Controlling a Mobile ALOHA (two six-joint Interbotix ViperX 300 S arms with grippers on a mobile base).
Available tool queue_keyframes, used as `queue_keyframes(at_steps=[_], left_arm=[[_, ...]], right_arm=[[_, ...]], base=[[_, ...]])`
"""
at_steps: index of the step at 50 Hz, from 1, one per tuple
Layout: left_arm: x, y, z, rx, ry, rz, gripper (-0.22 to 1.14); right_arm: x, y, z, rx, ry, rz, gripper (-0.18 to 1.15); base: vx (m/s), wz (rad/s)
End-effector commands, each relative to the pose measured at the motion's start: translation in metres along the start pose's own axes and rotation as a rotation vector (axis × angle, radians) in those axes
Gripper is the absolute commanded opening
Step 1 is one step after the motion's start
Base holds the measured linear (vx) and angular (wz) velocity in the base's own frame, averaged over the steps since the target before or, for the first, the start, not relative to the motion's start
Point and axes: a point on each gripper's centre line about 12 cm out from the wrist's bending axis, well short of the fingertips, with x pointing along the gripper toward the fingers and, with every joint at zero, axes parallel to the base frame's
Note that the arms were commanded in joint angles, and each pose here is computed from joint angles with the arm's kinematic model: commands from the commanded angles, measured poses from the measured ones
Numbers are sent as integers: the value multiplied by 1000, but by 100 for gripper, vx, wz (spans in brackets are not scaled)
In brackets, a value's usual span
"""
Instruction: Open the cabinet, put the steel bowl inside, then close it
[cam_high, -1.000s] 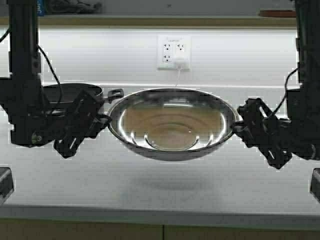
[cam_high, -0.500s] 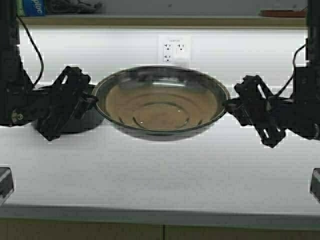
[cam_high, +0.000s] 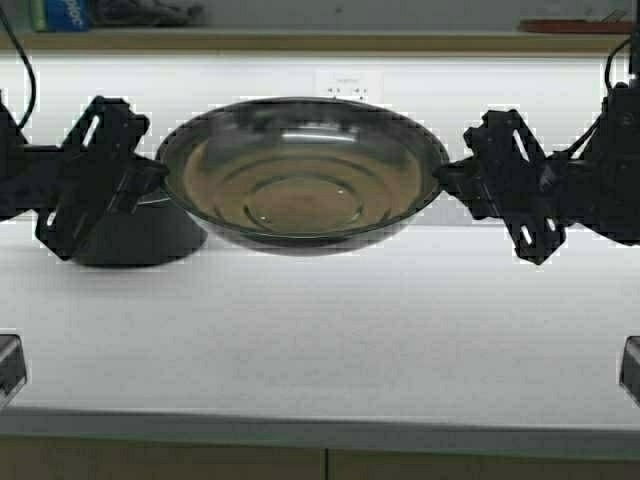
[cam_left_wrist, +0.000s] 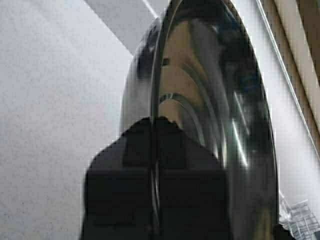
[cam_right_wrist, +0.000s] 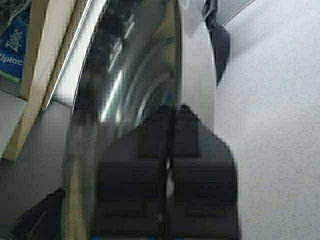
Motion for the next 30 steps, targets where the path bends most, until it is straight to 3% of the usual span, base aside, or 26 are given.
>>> queue_keyframes(at_steps=[1, 30], left_arm=[[-8, -14, 3, 6, -2, -42, 2], [-55, -32, 11, -39, 3, -36, 2]], right_arm=[[6, 22, -5, -5, 29, 82, 7], [-7, 70, -7, -25, 87, 135, 7]], base=[[0, 0], [0, 0]])
